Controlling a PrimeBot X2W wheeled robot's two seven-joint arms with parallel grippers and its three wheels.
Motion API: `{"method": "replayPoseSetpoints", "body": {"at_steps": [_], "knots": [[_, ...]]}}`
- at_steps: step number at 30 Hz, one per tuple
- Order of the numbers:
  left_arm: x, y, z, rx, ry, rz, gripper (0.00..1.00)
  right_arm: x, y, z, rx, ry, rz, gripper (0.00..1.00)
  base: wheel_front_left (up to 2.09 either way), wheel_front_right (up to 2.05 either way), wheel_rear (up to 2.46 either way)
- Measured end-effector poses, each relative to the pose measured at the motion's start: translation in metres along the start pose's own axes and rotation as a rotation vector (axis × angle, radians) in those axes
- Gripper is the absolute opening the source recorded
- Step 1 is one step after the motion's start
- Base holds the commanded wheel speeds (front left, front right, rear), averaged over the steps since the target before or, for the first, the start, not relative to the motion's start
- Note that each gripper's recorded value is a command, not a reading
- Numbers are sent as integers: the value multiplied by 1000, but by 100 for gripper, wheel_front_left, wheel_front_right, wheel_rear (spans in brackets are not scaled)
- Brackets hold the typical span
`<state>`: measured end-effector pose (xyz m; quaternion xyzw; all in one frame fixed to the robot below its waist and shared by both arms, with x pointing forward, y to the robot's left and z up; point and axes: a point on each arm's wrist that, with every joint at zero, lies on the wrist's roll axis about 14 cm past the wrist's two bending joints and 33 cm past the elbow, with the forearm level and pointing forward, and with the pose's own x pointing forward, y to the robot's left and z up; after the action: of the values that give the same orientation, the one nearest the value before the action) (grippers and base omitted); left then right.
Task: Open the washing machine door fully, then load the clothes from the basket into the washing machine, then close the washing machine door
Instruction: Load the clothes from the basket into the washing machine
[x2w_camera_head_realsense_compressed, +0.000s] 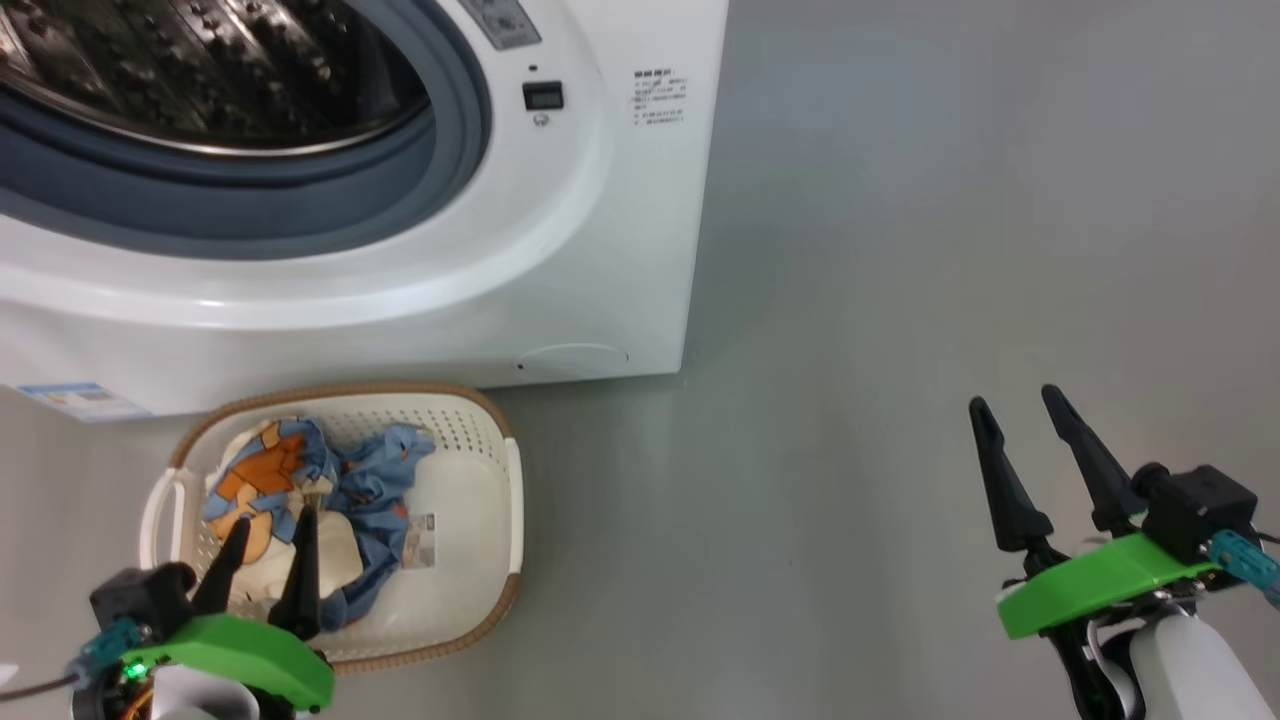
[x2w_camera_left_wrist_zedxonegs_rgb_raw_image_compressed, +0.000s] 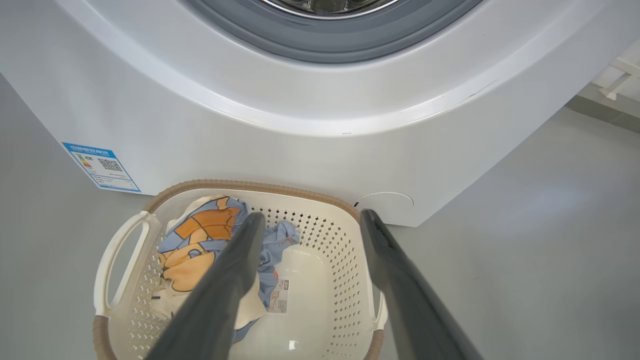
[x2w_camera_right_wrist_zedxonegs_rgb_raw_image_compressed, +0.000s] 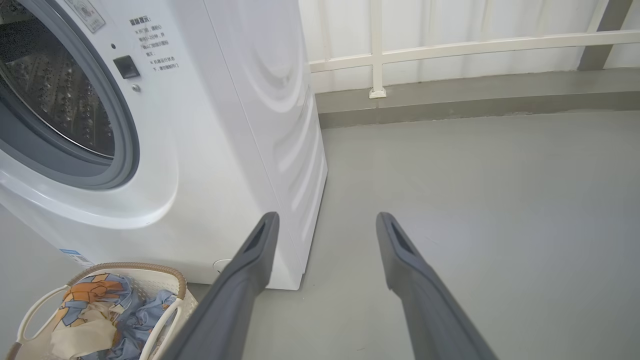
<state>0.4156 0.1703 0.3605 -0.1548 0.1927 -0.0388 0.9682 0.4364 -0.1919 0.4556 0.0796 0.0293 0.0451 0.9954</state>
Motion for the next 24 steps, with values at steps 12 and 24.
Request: {"method": "replayPoseSetpoints", "body": {"at_steps": [12, 24], "knots": [[42, 37, -44, 0, 190, 113, 100, 32, 6, -25, 8, 38, 20, 100, 0, 0, 0], [70, 67, -86, 35, 380, 198, 100, 53, 6, -60, 7, 97, 30, 100, 0, 0, 0]]}}
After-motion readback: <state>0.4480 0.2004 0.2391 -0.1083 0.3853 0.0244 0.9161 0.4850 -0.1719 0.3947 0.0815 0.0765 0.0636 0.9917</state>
